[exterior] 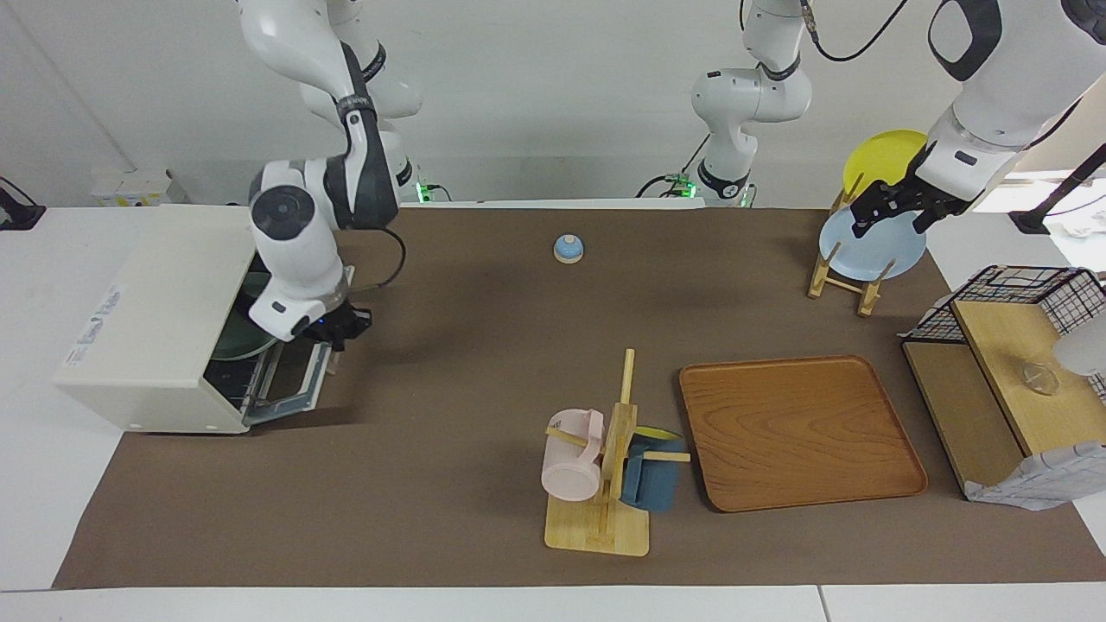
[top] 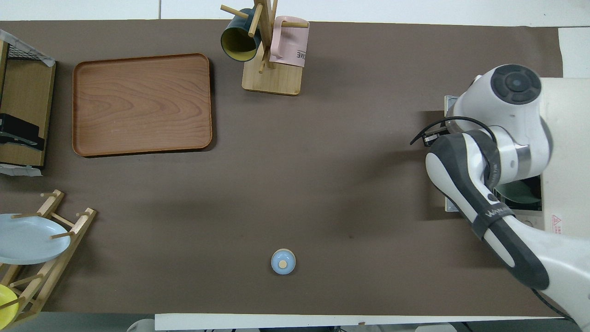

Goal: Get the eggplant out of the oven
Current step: 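Grasp the green plate inside the oven with the right gripper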

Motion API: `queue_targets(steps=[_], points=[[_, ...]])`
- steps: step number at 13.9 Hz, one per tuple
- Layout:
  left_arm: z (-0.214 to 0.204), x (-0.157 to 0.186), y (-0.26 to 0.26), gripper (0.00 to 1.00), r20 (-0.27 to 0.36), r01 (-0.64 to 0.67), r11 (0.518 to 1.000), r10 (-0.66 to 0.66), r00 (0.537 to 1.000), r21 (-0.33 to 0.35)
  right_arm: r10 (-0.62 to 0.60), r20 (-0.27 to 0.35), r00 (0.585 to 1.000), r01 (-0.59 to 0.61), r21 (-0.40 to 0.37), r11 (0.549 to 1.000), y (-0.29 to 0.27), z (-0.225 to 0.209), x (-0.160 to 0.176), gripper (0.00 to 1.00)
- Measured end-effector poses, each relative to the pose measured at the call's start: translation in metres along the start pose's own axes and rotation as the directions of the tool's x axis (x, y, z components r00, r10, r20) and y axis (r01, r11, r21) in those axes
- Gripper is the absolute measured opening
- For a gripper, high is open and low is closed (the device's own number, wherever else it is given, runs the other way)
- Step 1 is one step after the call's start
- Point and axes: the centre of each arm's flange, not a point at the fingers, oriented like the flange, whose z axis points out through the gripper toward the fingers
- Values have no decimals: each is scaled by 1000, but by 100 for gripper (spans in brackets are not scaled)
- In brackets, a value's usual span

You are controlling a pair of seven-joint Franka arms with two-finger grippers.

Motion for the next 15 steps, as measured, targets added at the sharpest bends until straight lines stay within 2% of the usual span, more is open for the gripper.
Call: queue_targets(steps=[2, 3, 5, 8, 9, 12, 15], points=[[0, 0, 0, 100, 0, 0, 1000, 0, 1000, 0, 10, 23, 1000, -10, 14, 1000, 1, 2, 7, 1], [0, 0, 0, 100, 0, 0, 1000, 0, 1000, 0, 29, 9, 1000, -30, 32, 999, 4, -16, 10, 7], [0, 0, 0, 100, 0, 0, 1000, 0, 1000, 0, 83, -36, 996, -80, 88, 993, 16, -71, 7, 29], [0, 0, 0, 100, 0, 0, 1000, 0, 1000, 0, 105, 12, 994, -106, 102, 989, 31, -136, -34, 61], [0, 0, 0, 100, 0, 0, 1000, 0, 1000, 0, 106, 32, 994, -109, 99, 989, 33, -146, -47, 67], [0, 0, 0, 100, 0, 0, 1000, 0, 1000, 0, 116, 94, 989, -126, 103, 987, 52, -120, -74, 66], [0, 0, 0, 100, 0, 0, 1000, 0, 1000, 0, 69, 78, 995, -77, 105, 991, 70, -73, -89, 64]])
